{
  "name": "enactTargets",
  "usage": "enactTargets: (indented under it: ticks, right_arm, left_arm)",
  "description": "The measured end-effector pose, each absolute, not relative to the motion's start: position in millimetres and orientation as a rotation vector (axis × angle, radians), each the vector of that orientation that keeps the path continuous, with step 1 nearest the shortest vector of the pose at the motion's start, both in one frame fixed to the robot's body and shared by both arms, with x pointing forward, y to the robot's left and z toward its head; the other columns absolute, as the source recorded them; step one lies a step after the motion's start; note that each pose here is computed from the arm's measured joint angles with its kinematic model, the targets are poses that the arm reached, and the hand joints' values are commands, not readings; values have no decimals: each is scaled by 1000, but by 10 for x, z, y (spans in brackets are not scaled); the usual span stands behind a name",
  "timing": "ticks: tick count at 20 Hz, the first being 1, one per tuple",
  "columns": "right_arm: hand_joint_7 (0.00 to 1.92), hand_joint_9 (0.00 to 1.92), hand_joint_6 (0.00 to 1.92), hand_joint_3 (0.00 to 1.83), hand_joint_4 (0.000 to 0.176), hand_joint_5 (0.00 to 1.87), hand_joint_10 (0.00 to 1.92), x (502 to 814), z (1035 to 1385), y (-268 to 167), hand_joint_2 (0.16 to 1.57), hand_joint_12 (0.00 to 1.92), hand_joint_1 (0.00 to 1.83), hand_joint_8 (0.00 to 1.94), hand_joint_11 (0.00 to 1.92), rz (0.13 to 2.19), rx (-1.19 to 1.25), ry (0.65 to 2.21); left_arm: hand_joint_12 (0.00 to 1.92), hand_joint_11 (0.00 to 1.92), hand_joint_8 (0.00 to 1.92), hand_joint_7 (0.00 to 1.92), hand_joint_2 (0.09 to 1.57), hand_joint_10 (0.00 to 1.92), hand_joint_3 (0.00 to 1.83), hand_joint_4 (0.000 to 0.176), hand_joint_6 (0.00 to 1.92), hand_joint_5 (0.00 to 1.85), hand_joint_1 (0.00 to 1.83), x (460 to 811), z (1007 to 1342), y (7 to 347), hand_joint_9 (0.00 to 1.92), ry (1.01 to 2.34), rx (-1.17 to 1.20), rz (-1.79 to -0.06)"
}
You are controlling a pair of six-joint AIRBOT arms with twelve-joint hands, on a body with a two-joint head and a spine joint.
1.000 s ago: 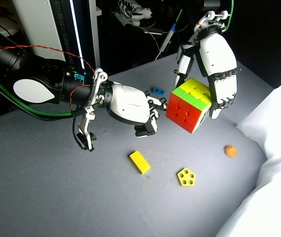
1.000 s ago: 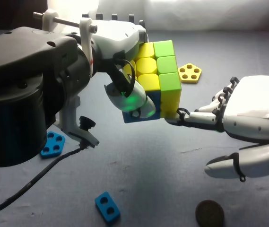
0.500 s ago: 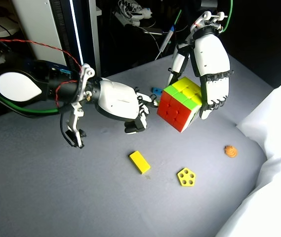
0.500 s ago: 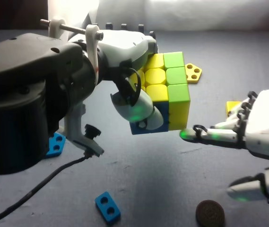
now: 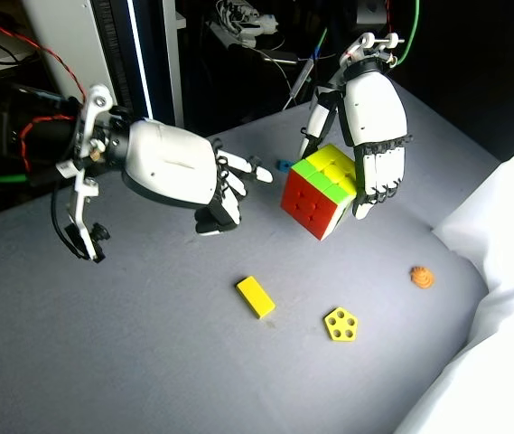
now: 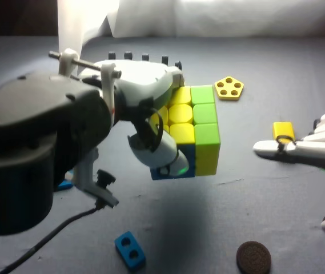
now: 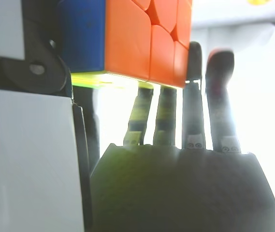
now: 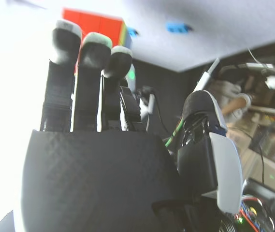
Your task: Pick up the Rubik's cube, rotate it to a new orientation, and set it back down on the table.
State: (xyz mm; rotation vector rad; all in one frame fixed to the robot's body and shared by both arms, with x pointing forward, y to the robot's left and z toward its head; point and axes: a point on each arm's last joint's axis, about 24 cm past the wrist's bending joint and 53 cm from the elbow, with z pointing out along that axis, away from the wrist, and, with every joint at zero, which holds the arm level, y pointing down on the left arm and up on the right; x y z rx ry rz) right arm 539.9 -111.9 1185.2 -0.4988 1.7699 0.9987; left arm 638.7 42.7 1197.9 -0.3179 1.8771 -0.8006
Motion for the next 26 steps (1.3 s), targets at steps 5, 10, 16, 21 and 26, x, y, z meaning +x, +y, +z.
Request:
enactTargets:
  ticks: [5, 10, 16, 21, 26]
  right_arm:
    - [0, 0, 0, 0, 0, 0, 3, 5713, 11989, -1225, 1178, 11, 0, 1, 0, 961, -354, 1769]
    - [0, 0, 0, 0, 0, 0, 0, 5881, 11848, -1207, 1177, 0, 0, 0, 0, 925, -304, 1831]
    - [0, 0, 0, 0, 0, 0, 0, 5890, 11874, -1200, 1189, 0, 0, 0, 0, 927, -301, 1825]
    - [0, 0, 0, 1, 0, 0, 0, 5896, 11904, -1191, 1192, 0, 0, 0, 0, 931, -300, 1817]
    - [0, 0, 0, 3, 0, 0, 0, 5886, 11901, -1181, 1197, 0, 0, 0, 0, 933, -301, 1818]
  left_arm:
    - [1865, 309, 1652, 408, 1188, 1787, 2, 0, 1256, 820, 1097, 6350, 11789, 442, 366, 1896, -311, -801]
    - [1891, 334, 1688, 412, 1188, 1826, 0, 0, 1247, 826, 1082, 6335, 11610, 481, 385, 1919, -295, -785]
    - [1921, 296, 1729, 374, 1190, 1837, 0, 0, 1261, 817, 1099, 6316, 11457, 514, 341, 1941, -290, -778]
    - [1855, 331, 1628, 435, 1183, 1762, 0, 0, 1237, 834, 1077, 6304, 11414, 502, 401, 1946, -296, -783]
    - [1888, 295, 1663, 408, 1201, 1789, 2, 0, 1283, 799, 1096, 6302, 11394, 508, 362, 1947, -297, -784]
